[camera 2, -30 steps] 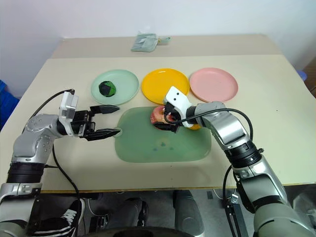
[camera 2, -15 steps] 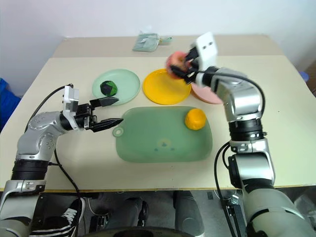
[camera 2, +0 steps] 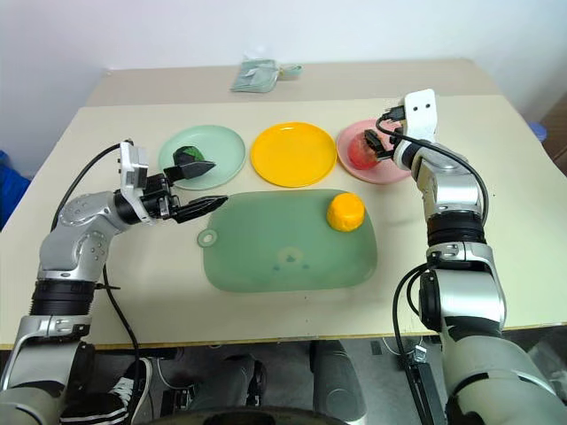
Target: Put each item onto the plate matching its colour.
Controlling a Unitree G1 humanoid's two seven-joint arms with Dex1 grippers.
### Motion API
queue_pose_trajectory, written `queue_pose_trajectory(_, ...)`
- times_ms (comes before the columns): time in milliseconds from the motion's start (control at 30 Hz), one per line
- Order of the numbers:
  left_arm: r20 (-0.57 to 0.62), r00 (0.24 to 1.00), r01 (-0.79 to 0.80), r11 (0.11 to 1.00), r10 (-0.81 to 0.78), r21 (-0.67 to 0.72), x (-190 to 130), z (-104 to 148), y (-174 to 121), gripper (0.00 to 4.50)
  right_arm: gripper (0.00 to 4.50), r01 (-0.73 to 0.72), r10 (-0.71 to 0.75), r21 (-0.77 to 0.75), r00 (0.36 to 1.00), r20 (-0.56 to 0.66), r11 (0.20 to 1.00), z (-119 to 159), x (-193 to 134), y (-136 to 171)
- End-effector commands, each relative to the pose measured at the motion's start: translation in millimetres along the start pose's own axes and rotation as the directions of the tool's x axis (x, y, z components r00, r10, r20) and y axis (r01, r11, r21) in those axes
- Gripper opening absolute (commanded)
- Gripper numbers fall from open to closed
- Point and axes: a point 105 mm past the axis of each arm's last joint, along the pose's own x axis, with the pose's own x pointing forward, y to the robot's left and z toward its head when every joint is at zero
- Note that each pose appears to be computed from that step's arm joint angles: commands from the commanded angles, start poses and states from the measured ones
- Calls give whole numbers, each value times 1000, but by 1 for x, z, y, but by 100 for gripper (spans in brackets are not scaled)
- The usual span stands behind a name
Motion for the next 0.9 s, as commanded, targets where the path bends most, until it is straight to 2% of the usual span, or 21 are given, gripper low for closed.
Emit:
queue_pose_trajectory(33,61,995,82,996,-83,20,-5,22,-14,450,445,-234,224,13,943,246,972,68,-20,24)
queue_pose_trajectory(100,48,990,130,991,-130,22,-7,21,-23,450,445,-470,464,-34,855,232,882,70,-42,58)
queue_pose_trajectory(167,31,987,154,988,-155,24,-9,19,-28,450,445,-621,623,-67,767,157,781,59,-65,82)
queue_pose_trajectory(267,6,984,175,984,-175,20,-9,15,-30,450,445,-766,768,-86,640,-6,638,32,-99,104)
queue_pose_trajectory(300,-1,984,177,984,-177,24,-9,14,-30,450,445,-782,778,-101,623,-77,616,21,-105,106)
queue_pose_trajectory(367,-6,983,183,983,-183,25,-9,12,-30,450,445,-772,746,-147,635,-200,618,0,-107,103)
queue_pose_trajectory(433,-23,981,194,981,-193,22,-9,9,-31,450,445,-721,657,-174,686,-311,671,-24,-98,90)
queue_pose_trajectory(533,-50,980,196,980,-195,21,-9,1,-31,450,445,-665,577,-179,728,-371,725,-42,-88,75)
queue_pose_trajectory(667,-46,981,191,981,-190,23,-10,1,-29,450,445,-648,509,-239,733,-451,723,-63,-86,65)
queue_pose_trajectory(733,-44,981,188,982,-187,20,-12,2,-29,450,445,-663,542,-162,708,-452,731,-66,-89,68)
queue_pose_trajectory(767,-47,982,184,983,-183,21,-13,2,-28,450,445,-691,571,-130,676,-466,711,-70,-94,72)
queue_pose_trajectory(833,-50,983,175,984,-174,22,-14,2,-27,450,393,-712,592,-97,644,-484,695,-73,-100,76)
queue_pose_trajectory(900,-32,990,136,991,-135,17,-15,4,-21,450,329,-718,620,-116,661,-424,686,-60,-95,85)
